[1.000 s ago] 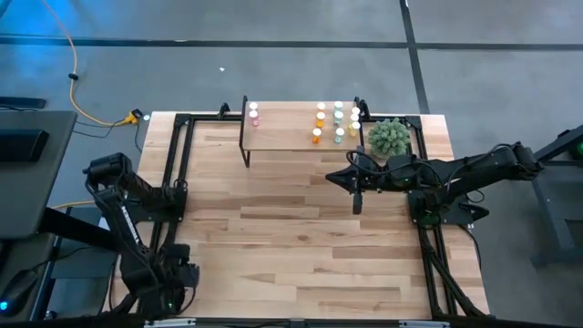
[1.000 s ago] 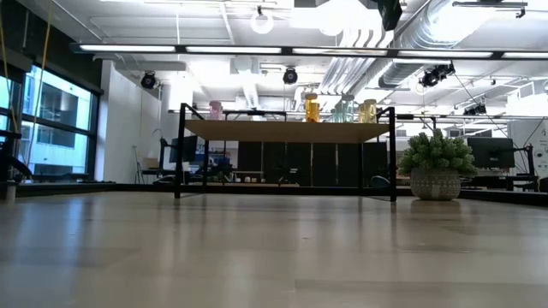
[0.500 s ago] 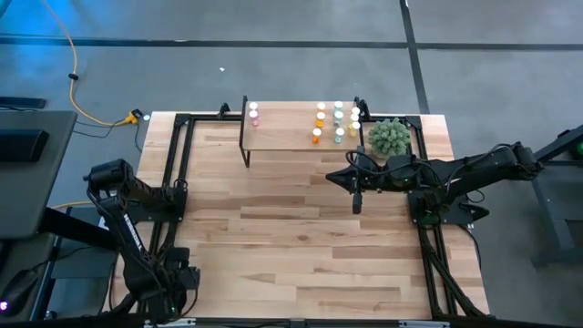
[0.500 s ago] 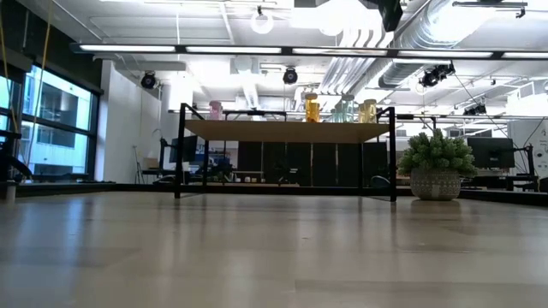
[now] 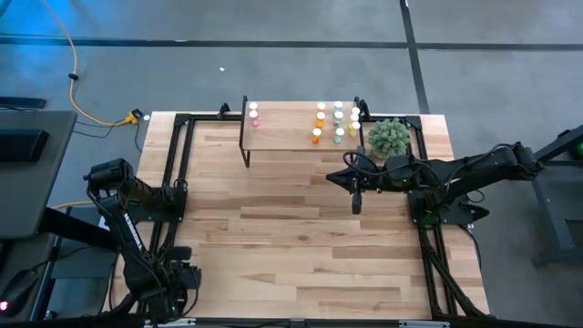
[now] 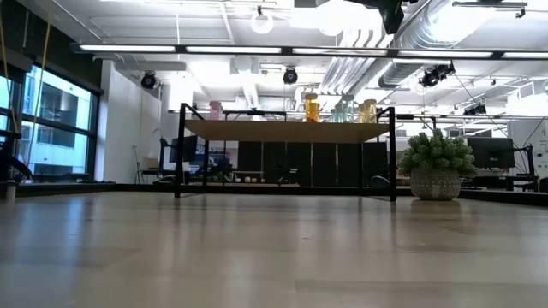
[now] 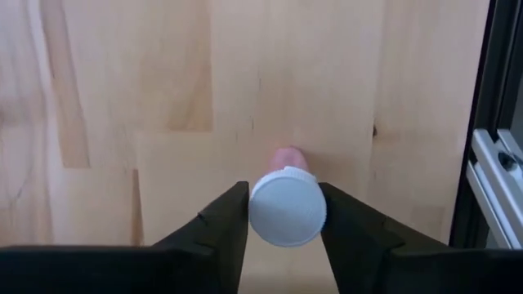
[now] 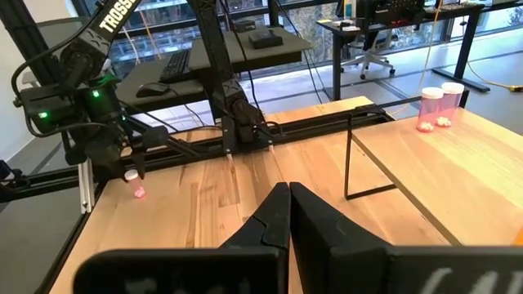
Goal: Pick and place medicine bottles onto shelf by color
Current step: Put the pink pill bottle on the shelf aligned with the other pink pill bottles
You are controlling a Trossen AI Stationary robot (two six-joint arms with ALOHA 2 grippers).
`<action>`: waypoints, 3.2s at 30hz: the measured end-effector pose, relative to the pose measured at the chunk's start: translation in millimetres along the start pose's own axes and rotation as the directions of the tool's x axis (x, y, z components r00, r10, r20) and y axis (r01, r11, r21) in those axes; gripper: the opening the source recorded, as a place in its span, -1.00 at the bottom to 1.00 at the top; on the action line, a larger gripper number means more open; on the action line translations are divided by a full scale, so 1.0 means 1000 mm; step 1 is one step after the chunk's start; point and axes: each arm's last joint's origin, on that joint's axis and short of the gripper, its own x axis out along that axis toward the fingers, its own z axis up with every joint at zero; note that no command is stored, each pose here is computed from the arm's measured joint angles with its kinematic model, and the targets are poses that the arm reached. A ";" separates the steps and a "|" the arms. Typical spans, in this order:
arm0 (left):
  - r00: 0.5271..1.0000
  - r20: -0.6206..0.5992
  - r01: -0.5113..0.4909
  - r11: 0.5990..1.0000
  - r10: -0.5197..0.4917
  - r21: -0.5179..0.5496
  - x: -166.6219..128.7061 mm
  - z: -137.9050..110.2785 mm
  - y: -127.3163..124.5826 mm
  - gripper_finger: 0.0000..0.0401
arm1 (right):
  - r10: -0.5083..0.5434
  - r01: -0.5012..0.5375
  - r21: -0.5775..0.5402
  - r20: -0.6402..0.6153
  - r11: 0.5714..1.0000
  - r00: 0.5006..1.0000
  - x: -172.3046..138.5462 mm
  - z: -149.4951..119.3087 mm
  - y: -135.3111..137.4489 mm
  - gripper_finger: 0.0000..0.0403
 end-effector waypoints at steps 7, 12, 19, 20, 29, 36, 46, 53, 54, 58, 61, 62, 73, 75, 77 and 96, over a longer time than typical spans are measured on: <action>1.000 0.025 -0.011 1.000 0.012 -0.012 0.000 0.004 0.002 -0.38 | 0.000 0.000 0.000 0.000 1.000 1.000 0.000 0.000 0.000 -1.00; 1.000 0.021 -0.001 1.000 0.001 -0.012 -0.003 0.003 0.003 -0.39 | -0.001 0.001 -0.002 -0.006 1.000 1.000 0.000 -0.001 0.000 -1.00; 0.996 0.059 0.073 0.997 -0.072 -0.013 -0.035 0.015 0.024 -0.39 | -0.024 0.024 -0.003 -0.007 1.000 1.000 0.001 -0.001 -0.001 -1.00; 0.994 0.066 0.090 0.996 -0.090 -0.007 -0.043 0.018 0.031 -0.39 | -0.026 0.026 -0.003 -0.007 1.000 1.000 0.001 -0.001 -0.001 -1.00; 0.918 0.327 0.207 0.974 -0.225 0.090 -0.141 0.083 0.125 -0.40 | -0.029 0.030 0.035 -0.026 0.999 0.999 0.000 -0.003 -0.001 -1.00; 0.894 0.449 -0.013 1.000 0.008 0.008 -0.200 0.132 0.213 -0.40 | -0.031 0.033 0.033 -0.038 0.999 0.999 0.001 -0.004 -0.001 -1.00; 0.930 0.264 -0.213 0.961 0.255 -0.179 -0.207 0.181 0.330 -0.39 | -0.033 0.036 0.067 -0.046 0.997 0.998 0.000 -0.005 -0.002 -1.00; 0.957 0.097 -0.260 0.956 0.274 -0.137 -0.167 0.204 0.377 -0.39 | -0.032 0.035 0.068 -0.045 0.997 0.998 0.000 -0.005 -0.001 -1.00; 0.962 0.063 -0.256 0.957 0.267 -0.135 -0.161 0.205 0.382 -0.39 | -0.033 0.036 0.068 -0.045 0.997 0.998 0.000 -0.005 -0.001 -1.00; 0.969 -0.004 -0.245 0.958 0.247 -0.152 -0.143 0.211 0.395 -0.39 | -0.049 0.053 0.092 -0.042 0.994 0.998 0.000 -0.005 -0.002 -1.00; 0.969 -0.013 -0.245 0.952 0.247 -0.183 -0.135 0.216 0.403 -0.39 | -0.082 0.086 0.115 -0.035 0.990 0.996 0.000 -0.005 -0.003 -1.00; 0.969 -0.008 -0.242 0.952 0.245 -0.189 -0.133 0.216 0.405 -0.39 | -0.085 0.089 0.116 -0.034 0.989 0.996 0.000 -0.005 -0.003 -1.00; 0.963 0.026 -0.250 0.928 0.268 -0.277 -0.133 0.213 0.421 -0.39 | -0.086 0.090 0.115 -0.034 0.989 0.996 0.000 -0.005 -0.003 -1.00; 0.966 0.008 -0.246 0.929 0.258 -0.277 -0.128 0.211 0.422 -0.39 | -0.086 0.090 0.115 -0.034 0.989 0.996 0.000 -0.005 -0.003 -1.00; 0.966 -0.016 -0.253 0.928 0.259 -0.272 -0.123 0.210 0.422 -0.39 | -0.087 0.090 0.115 -0.034 0.989 0.996 0.000 -0.005 -0.003 -1.00; 0.949 -0.020 -0.305 0.905 0.314 -0.296 -0.119 0.210 0.426 -0.39 | -0.087 0.090 0.115 -0.034 0.989 0.996 0.000 -0.005 -0.003 -1.00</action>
